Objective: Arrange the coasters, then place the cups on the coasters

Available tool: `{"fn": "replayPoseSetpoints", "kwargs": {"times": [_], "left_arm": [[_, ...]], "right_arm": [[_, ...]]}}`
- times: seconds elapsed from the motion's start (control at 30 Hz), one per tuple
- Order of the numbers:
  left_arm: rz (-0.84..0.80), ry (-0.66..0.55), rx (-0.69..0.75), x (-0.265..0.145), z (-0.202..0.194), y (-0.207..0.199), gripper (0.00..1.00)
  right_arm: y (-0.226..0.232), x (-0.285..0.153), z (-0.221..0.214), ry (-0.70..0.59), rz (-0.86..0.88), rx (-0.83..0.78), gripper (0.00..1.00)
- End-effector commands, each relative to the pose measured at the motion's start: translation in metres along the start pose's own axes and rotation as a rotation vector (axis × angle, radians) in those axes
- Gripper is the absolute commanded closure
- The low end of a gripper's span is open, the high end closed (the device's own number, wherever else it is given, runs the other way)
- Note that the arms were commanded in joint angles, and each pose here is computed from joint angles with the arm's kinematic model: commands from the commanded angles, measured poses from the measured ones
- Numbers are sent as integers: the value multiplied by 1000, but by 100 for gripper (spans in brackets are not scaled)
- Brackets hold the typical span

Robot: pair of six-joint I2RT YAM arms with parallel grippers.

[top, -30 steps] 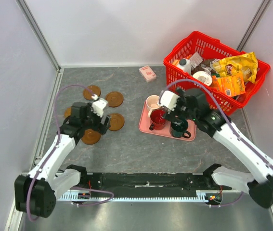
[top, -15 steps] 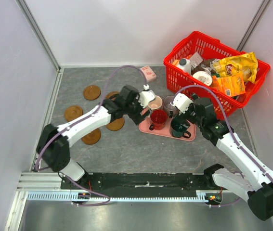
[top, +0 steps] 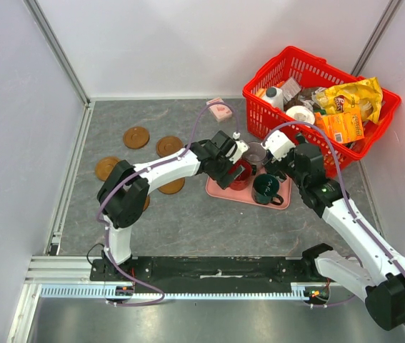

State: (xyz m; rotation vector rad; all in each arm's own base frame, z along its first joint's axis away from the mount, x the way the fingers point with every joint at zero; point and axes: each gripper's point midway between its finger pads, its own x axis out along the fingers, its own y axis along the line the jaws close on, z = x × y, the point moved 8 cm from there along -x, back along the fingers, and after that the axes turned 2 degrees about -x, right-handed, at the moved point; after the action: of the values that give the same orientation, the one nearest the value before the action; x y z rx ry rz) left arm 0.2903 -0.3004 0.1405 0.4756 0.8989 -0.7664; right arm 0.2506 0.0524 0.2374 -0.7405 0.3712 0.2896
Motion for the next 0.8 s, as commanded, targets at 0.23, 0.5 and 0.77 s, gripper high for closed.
{"fn": "replayPoseSetpoints", "kwargs": {"times": [0.23,0.5,0.77], "left_arm": [[-73,-19,4,3,1,-6,7],[-167,-83,91,1,6,-12,12],[-208,-79,92,4,5,-16,22]], "right_arm": [[-5,1,2,-20,-45,23,2],[-4,2,1,-15,-34,19,2],[-5,2,1,-20,-37,20,2]]}}
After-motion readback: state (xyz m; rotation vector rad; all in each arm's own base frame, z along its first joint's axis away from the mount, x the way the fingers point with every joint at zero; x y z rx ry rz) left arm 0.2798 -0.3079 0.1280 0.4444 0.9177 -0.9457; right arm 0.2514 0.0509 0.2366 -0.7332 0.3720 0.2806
